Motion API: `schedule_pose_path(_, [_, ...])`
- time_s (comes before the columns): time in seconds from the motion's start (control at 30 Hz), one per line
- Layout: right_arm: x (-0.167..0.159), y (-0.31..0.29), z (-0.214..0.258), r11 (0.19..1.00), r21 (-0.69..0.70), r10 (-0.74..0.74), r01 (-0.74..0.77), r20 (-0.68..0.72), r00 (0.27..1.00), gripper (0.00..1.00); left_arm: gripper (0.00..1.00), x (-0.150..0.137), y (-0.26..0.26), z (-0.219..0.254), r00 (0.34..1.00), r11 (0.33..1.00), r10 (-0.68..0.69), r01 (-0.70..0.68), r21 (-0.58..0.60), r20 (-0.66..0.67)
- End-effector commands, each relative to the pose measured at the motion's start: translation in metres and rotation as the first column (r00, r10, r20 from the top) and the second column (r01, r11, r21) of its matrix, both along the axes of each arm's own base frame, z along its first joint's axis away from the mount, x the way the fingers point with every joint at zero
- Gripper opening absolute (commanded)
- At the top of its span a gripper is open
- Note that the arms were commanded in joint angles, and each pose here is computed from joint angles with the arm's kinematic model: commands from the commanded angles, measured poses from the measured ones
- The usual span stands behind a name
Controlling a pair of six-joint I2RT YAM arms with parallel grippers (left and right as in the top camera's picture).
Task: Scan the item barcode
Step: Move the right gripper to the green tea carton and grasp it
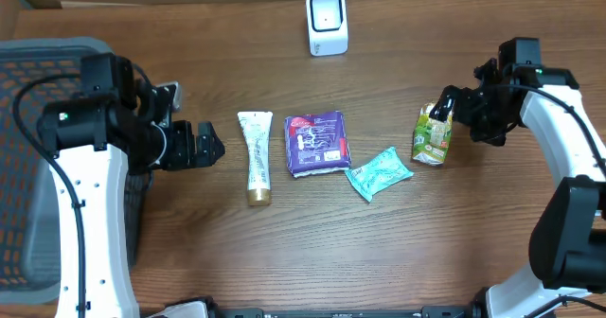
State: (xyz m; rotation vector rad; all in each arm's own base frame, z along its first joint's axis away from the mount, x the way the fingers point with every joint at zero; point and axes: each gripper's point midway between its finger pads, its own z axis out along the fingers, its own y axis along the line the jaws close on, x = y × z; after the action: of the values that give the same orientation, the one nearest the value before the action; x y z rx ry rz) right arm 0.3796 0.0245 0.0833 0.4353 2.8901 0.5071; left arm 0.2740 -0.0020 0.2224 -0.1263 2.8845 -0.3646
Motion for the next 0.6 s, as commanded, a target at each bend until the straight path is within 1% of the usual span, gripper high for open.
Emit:
schedule_pose_path(0.0, [0.001,0.010,-0.009,0.997,-0.055,0.048,-0.046,0.027,0.998,0.99,1.00,-0.008,-0.003,0.016,0.997,1.000,0.026,-0.027,0.002,0.072])
schedule_pose_path(0.07, [0.007,0.012,-0.013,0.991,-0.122,0.067,-0.059,0.057,0.996,0.97,1.00,-0.009,0.003,0.022,0.994,0.998,0.035,-0.040,0.045,0.107])
schedule_pose_path(0.13, [0.013,0.013,-0.017,0.983,-0.174,0.076,-0.060,0.085,0.993,0.96,1.00,-0.010,0.009,0.023,0.993,0.996,0.041,-0.050,0.076,0.113])
schedule_pose_path(0.23, [0.021,0.010,-0.016,0.973,-0.227,0.074,-0.046,0.117,0.990,0.93,1.00,-0.008,0.009,0.019,0.994,0.996,0.043,-0.050,0.077,0.098])
schedule_pose_path(0.3, [0.022,0.003,-0.016,0.968,-0.249,0.042,-0.011,0.118,0.992,0.89,1.00,-0.005,0.010,0.017,0.994,0.996,0.042,-0.050,0.077,0.096])
schedule_pose_path(0.43, [0.016,-0.001,-0.019,0.971,-0.237,-0.002,0.022,0.085,0.996,0.82,1.00,-0.002,0.010,0.014,0.995,0.996,0.043,-0.050,0.076,0.089])
schedule_pose_path(0.57, [0.005,-0.001,-0.024,0.972,-0.232,-0.022,0.030,0.040,0.999,0.82,1.00,-0.001,0.010,0.013,0.995,0.996,0.043,-0.049,0.075,0.086])
